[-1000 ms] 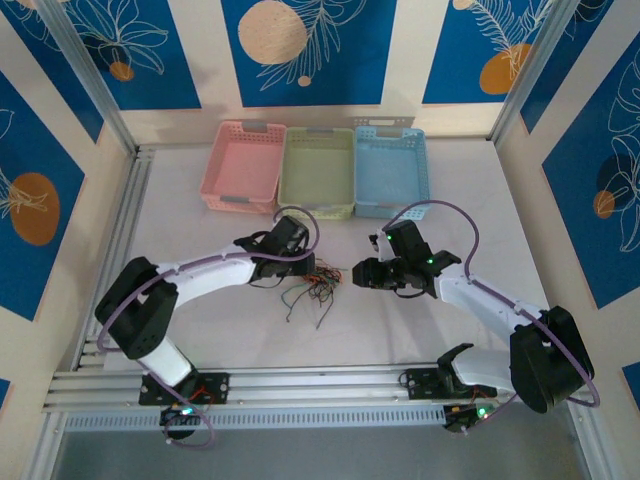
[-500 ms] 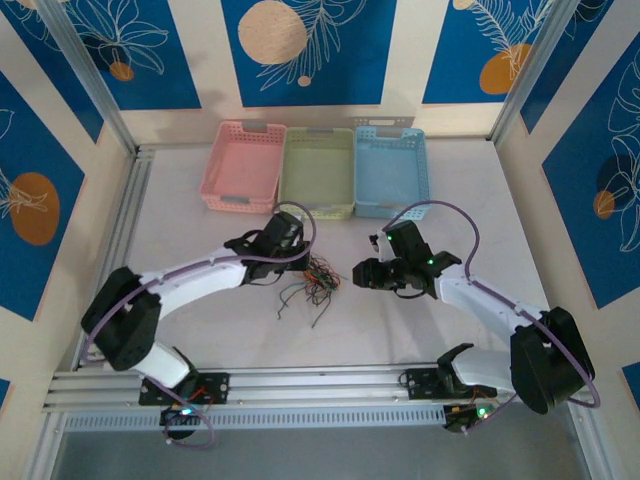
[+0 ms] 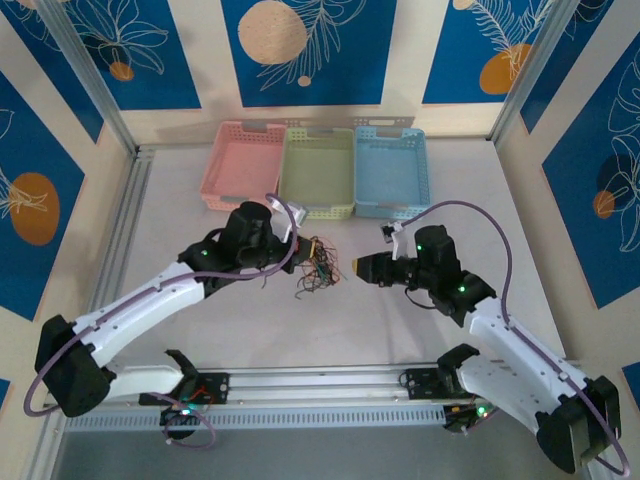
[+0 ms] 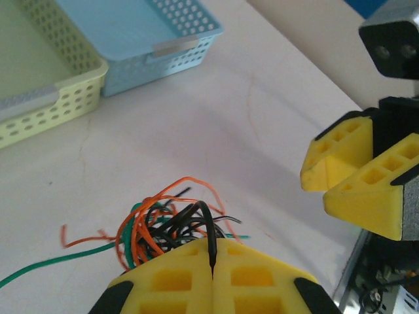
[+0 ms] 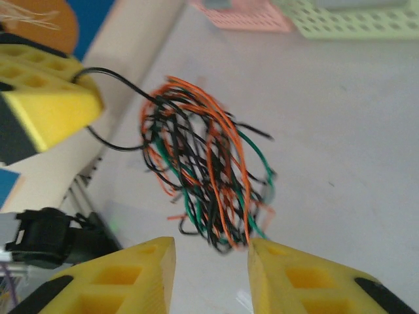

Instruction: Untangle the cables

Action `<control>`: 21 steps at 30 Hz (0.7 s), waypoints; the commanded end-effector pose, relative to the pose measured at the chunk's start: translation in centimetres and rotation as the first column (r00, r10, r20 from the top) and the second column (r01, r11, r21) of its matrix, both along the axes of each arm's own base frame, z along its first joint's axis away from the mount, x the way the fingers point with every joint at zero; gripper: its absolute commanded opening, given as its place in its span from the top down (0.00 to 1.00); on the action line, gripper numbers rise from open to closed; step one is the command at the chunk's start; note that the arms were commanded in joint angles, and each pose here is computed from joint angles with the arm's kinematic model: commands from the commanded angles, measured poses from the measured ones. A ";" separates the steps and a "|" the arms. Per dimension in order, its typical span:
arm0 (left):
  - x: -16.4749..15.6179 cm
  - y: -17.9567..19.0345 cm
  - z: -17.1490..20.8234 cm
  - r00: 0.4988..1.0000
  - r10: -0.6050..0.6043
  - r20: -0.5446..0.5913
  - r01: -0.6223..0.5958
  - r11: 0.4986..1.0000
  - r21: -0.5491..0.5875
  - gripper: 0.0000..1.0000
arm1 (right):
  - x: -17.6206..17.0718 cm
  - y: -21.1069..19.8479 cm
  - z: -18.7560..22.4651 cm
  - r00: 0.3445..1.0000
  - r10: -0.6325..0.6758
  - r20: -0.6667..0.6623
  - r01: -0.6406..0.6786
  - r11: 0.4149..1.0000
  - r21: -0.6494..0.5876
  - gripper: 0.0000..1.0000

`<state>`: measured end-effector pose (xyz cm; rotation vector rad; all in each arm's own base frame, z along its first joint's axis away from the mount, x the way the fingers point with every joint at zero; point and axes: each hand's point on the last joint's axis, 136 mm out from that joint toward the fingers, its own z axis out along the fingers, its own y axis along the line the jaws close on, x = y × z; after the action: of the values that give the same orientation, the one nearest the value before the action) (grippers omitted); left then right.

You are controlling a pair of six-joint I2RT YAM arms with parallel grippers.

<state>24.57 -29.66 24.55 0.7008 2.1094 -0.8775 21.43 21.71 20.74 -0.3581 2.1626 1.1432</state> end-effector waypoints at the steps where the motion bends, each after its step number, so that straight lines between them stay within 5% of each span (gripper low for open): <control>1: -2.3 0.0 2.4 0.988 -0.148 0.043 0.148 0.989 0.003 1.00 | -1.3 1.7 2.8 0.987 0.126 0.102 -0.131 0.990 0.043 0.70; 21: -6.1 0.9 5.2 0.954 -0.294 0.053 0.294 0.956 0.010 1.00 | -2.7 5.1 4.8 0.951 0.303 0.060 -0.305 0.951 0.046 0.57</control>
<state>19.12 -28.79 27.69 1.0118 2.0594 -0.9706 18.89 26.56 24.26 -0.6672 2.1057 1.3399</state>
